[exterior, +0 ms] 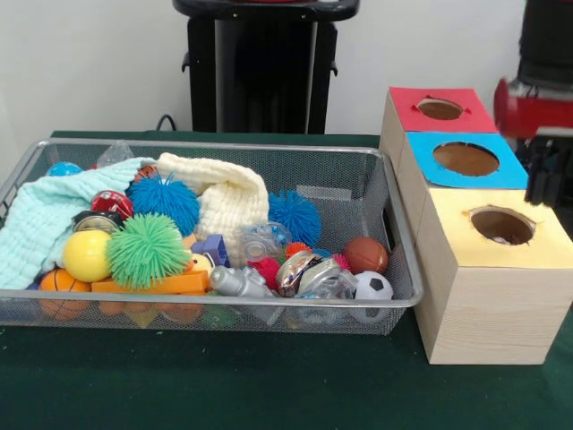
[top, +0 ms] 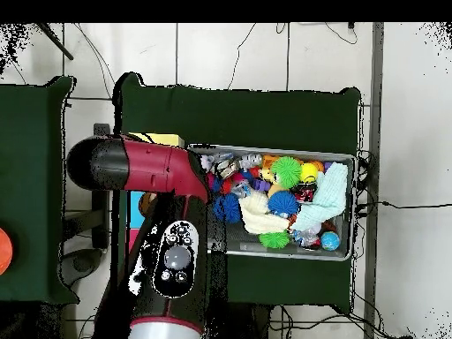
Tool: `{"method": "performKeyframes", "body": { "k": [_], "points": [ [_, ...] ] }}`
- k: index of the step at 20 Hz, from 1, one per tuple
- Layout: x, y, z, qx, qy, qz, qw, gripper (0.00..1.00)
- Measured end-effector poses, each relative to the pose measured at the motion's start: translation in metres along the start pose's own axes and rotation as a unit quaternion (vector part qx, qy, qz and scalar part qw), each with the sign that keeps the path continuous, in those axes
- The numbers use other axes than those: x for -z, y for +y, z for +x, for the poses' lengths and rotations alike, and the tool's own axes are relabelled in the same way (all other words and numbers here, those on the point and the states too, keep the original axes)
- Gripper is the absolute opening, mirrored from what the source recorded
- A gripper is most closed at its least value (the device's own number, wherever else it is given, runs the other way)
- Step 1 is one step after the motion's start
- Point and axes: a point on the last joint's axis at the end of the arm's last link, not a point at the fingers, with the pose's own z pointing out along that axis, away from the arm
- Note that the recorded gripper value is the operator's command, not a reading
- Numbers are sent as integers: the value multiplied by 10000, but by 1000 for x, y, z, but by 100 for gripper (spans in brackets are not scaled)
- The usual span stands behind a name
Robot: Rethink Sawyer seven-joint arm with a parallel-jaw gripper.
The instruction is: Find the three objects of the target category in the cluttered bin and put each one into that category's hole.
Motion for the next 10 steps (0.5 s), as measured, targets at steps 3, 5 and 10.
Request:
{"method": "performKeyframes", "body": {
  "k": [3, 5, 10],
  "points": [
    [21, 1, -9, -33, -142, -65, 9999, 0],
    [39, -7, -17, -110, -240, -99, 9996, 0],
    [54, -28, -23, -272, -277, -89, 9992, 0]
  ]
}}
